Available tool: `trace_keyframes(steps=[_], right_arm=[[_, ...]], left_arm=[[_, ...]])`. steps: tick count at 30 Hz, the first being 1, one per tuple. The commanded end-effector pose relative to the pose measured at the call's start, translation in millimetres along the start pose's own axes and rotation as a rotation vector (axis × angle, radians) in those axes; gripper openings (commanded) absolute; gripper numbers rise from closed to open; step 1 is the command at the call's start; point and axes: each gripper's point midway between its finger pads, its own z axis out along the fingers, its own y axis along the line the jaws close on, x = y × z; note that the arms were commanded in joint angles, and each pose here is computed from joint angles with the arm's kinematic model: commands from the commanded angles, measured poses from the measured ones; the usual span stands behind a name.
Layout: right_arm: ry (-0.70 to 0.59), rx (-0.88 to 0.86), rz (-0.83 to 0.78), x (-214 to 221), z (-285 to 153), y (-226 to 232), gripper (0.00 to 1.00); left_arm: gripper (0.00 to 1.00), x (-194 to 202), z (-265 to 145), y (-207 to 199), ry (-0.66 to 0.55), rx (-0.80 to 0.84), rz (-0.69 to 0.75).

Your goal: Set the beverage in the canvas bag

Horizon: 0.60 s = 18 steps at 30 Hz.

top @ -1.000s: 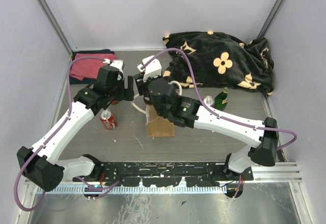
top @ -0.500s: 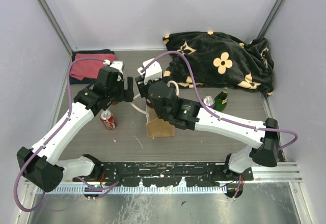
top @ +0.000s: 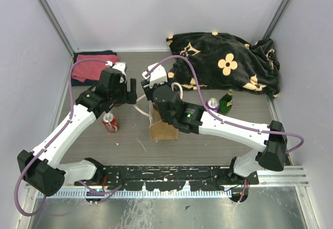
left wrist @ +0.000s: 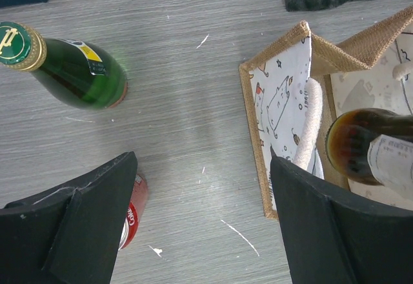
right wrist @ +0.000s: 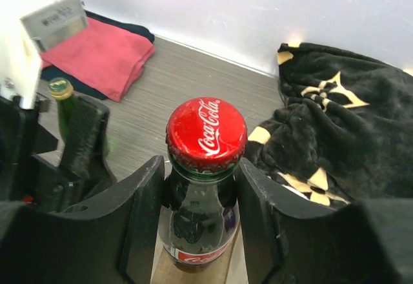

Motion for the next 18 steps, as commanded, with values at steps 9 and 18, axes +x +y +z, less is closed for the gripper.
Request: trace_keyframes(steps=[9,18], right_arm=[[-0.132,0.052,0.244,-34,23,-46,0.01],[-0.088,0.013,0.236,-9,45,-30,0.01]], left_arm=[[0.91,-2,4,-2,-0.003,0.010,-0.005],[0.91,2,11,-3,0.011,0.010,-0.008]])
